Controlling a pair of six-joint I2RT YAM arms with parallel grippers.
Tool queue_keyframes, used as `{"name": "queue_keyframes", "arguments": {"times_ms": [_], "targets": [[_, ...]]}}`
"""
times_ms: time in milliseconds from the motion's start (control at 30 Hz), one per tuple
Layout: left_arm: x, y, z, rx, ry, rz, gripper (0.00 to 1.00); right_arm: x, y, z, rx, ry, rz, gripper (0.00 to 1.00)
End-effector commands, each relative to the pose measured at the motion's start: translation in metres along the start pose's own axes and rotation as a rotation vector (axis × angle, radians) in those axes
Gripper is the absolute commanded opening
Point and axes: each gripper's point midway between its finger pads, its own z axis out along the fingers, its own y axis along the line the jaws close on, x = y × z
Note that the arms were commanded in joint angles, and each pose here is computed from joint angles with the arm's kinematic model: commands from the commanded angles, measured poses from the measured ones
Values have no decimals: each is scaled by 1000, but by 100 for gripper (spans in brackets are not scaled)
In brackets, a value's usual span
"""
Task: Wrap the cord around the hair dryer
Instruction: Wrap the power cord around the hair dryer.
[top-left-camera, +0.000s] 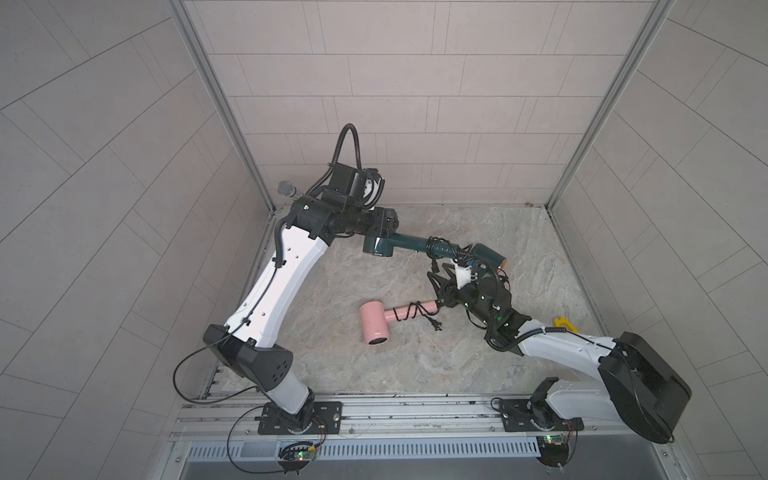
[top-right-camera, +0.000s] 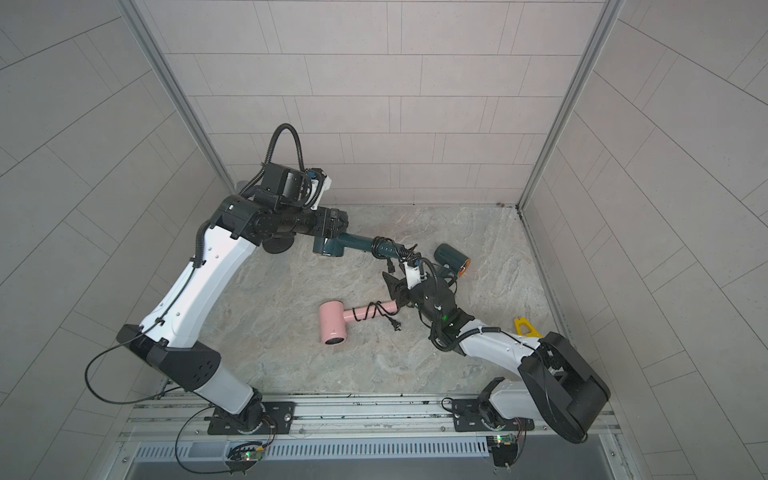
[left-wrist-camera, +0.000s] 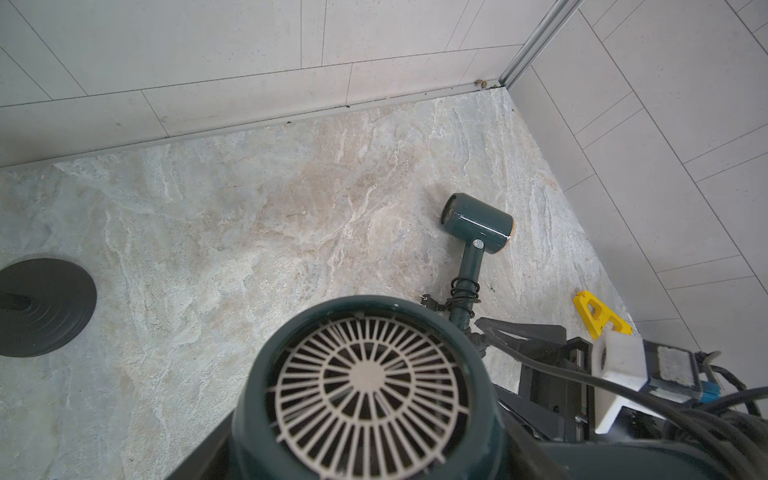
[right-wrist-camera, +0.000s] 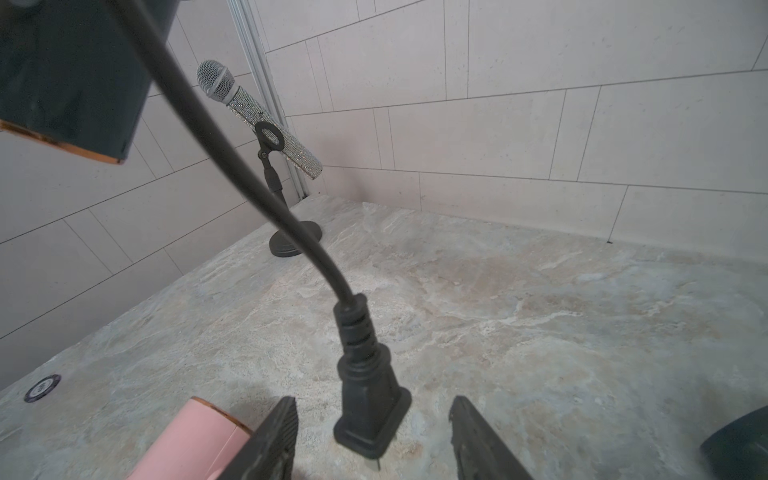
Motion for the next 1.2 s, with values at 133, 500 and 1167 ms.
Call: {"name": "queue_keyframes", "arguments": {"times_ms": [133,500,1167], "targets": [[-16,-20,-27,82,-108,-1,0,-24,9,13,-27,-90,-26,59],[-9,-22,-31,102,-105,-3,0,-30,15,14,-68,-87,-10,11],[-52,-24,-48,321,-345,-271,0,44,-21,-7,19,132,78,0]]}}
